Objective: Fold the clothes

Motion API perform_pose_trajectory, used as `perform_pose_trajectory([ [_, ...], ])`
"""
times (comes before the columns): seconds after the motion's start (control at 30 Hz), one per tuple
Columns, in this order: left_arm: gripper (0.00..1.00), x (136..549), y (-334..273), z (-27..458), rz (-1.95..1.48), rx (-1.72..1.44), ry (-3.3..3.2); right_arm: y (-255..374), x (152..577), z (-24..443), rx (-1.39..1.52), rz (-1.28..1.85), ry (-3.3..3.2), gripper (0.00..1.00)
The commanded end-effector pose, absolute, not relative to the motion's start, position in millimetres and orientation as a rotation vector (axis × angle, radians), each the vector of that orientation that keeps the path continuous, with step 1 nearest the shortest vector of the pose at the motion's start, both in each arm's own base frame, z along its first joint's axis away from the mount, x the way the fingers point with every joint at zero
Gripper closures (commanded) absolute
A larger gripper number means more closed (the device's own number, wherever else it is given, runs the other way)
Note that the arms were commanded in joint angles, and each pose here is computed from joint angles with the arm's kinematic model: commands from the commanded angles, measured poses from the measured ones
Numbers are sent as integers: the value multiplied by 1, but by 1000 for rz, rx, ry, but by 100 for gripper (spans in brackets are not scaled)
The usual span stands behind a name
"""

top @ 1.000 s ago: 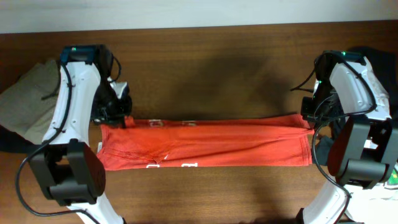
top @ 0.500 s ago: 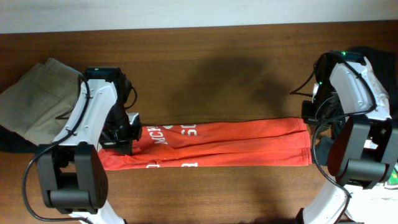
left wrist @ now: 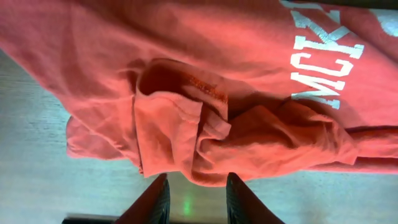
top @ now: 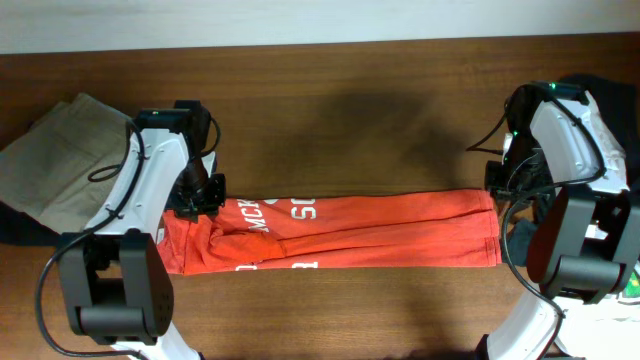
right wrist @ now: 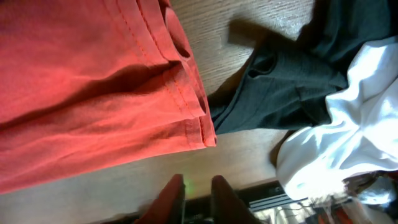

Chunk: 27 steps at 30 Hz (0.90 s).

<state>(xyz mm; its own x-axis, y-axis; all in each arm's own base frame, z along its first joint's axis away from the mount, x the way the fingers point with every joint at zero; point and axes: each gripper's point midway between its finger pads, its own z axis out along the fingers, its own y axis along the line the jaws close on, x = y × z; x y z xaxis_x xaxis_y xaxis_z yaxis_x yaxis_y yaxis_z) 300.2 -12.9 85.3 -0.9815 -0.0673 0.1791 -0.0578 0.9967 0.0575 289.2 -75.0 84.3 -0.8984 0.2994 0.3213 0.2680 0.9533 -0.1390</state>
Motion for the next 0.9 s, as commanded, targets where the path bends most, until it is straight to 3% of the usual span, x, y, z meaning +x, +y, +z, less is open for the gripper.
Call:
perform_pose_trajectory([
  [0.0, 69, 299, -14, 69, -68, 101, -2977, -76, 291, 89, -397, 121, -2787, 72],
  [0.13, 69, 305, -18, 59, -35, 105, -3012, -67, 299, 52, -254, -19, -2863, 67],
  [0.27, 69, 314, -21, 58, -8, 107, -3048, -94, 318, 36, -468, -32, -2957, 67],
  [0.33, 69, 315, -21, 58, -8, 107, -3050, -100, 318, 34, -523, -311, -2979, 69],
  [0.47, 69, 316, -21, 58, -6, 108, -3057, -119, 297, 14, -720, -488, -2939, 71],
  [0.53, 69, 316, -21, 58, -6, 108, -3057, -136, 286, 3, -748, -365, -2934, 71],
  [0.57, 69, 316, -21, 58, -6, 108, -3056, -169, 263, -3, -940, -58, -2830, 71],
  [0.63, 69, 314, -21, 58, -7, 107, -3048, -202, 232, 1, -1134, 200, -2683, 71],
  [0.7, 68, 310, -21, 58, -11, 106, -3030, -221, 217, 5, -1327, 143, -2601, 70],
  [0.73, 59, 309, -21, 58, -11, 106, -3026, -205, 251, 16, -1222, -204, -2760, 67],
  [0.8, 53, 309, -21, 58, -11, 106, -3026, -145, 305, 49, -722, -797, -3027, 55],
  [0.83, 52, 308, -21, 58, -12, 106, -3025, -121, 312, 56, -504, -910, -3061, 49],
  [0.87, 52, 308, -21, 58, -12, 105, -3025, -99, 315, 53, -348, -881, -3058, 37],
])
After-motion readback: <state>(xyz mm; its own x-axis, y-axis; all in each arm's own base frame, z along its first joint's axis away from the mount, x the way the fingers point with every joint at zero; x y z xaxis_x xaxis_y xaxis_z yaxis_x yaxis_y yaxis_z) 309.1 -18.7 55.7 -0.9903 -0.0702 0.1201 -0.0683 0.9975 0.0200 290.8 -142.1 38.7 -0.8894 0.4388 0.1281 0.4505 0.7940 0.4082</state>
